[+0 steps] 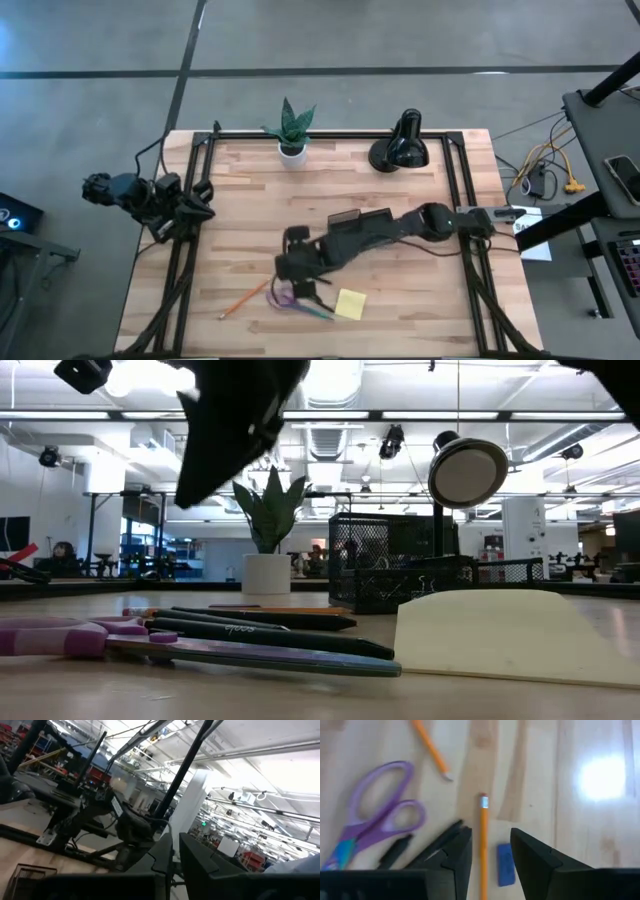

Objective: Pick and place office supplies into organizer
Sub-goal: Put the blue eraser into the black desk organizer

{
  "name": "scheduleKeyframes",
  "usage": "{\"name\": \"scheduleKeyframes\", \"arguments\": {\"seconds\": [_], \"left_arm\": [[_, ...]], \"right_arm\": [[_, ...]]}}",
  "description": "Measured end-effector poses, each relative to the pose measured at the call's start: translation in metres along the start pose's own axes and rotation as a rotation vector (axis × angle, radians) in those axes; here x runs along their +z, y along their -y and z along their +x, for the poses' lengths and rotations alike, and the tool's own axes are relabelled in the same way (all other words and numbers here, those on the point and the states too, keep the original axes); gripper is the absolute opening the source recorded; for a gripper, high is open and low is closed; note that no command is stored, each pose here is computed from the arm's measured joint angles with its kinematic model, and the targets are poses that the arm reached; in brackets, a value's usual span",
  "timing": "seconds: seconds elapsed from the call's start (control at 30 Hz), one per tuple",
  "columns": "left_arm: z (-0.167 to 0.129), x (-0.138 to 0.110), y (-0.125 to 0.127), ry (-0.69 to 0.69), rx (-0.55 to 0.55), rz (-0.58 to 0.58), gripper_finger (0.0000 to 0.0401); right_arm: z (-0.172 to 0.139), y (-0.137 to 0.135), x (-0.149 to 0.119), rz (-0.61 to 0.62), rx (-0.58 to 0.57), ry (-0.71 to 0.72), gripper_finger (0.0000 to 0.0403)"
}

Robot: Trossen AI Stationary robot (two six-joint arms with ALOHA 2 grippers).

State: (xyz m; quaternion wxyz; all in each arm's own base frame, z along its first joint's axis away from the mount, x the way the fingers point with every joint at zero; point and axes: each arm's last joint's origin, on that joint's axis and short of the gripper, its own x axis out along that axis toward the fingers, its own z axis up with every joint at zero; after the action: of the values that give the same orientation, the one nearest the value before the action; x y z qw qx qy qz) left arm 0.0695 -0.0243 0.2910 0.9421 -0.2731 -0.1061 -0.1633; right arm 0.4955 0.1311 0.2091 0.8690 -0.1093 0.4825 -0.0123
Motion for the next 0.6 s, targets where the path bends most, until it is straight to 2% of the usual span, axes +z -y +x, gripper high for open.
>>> {"name": "scheduleKeyframes", "arguments": {"seconds": [0.07, 0.17, 0.47, 0.6], "left_arm": [[0.001, 0.0, 0.0, -0.004, 0.002, 0.0, 0.0017], [0.002, -0.001, 0.0, -0.012, 0.006, 0.0, 0.0017], [0.003, -0.002, -0.001, -0.014, 0.006, -0.001, 0.0017], [0.003, -0.002, -0.001, -0.017, 0.008, 0.0, 0.0017]], "right_arm": [[0.008, 0.013, -0.004, 0.053, 0.004, -0.025, 0.0126], [0.023, 0.028, -0.012, 0.088, 0.072, -0.055, 0.0127], [0.048, 0.032, -0.037, -0.003, 0.093, -0.133, 0.0127], [0.054, 0.033, -0.045, -0.007, 0.038, -0.161, 0.0127]]}}
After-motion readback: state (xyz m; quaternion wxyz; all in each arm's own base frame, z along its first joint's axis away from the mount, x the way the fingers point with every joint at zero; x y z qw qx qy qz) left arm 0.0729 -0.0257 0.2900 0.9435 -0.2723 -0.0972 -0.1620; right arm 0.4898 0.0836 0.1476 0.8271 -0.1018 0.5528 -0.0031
